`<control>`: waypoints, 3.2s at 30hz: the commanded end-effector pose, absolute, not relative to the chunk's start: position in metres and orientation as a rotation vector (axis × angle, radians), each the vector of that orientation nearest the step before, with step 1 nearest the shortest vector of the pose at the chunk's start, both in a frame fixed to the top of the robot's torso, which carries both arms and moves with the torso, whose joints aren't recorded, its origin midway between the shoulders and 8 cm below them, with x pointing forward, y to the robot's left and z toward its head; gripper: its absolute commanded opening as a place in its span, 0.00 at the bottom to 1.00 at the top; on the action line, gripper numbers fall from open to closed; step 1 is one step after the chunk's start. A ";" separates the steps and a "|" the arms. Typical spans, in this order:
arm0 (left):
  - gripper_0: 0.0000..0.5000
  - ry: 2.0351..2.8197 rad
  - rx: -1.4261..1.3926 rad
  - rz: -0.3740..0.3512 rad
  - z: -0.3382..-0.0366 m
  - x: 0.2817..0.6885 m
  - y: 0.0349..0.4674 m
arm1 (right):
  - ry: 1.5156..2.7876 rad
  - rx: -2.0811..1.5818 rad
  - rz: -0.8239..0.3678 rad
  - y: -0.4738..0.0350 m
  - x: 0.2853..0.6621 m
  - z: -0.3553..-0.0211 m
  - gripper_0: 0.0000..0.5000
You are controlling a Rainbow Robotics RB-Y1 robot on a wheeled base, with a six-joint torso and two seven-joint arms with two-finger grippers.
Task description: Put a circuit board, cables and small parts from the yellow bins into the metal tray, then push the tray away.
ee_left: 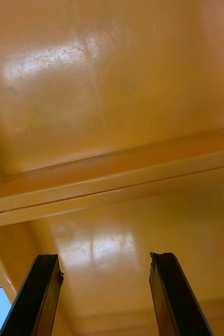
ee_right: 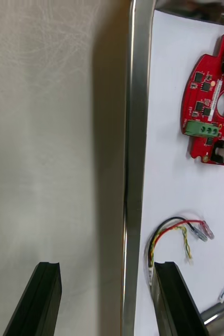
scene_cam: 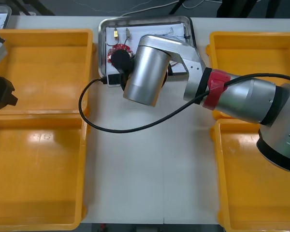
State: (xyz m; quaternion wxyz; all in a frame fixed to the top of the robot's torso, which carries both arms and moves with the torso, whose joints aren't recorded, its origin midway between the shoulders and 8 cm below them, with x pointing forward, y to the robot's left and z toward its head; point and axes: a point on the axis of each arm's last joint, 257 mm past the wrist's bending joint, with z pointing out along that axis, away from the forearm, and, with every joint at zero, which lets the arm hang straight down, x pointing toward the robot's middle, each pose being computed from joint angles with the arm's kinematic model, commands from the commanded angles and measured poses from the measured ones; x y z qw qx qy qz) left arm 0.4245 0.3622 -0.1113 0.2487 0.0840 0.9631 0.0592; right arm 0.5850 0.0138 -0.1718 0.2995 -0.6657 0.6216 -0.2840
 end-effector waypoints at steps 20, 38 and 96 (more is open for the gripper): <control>1.00 2.595 0.297 0.209 -0.100 0.421 0.370 | 2.145 -1.170 -0.410 -0.028 0.513 -0.123 1.00; 1.00 2.595 0.297 0.209 -0.100 0.421 0.370 | 2.419 -0.872 -0.254 -0.071 0.480 -0.095 1.00; 1.00 2.595 0.297 0.209 -0.100 0.421 0.370 | 2.650 0.154 -0.099 -0.361 0.381 -0.153 1.00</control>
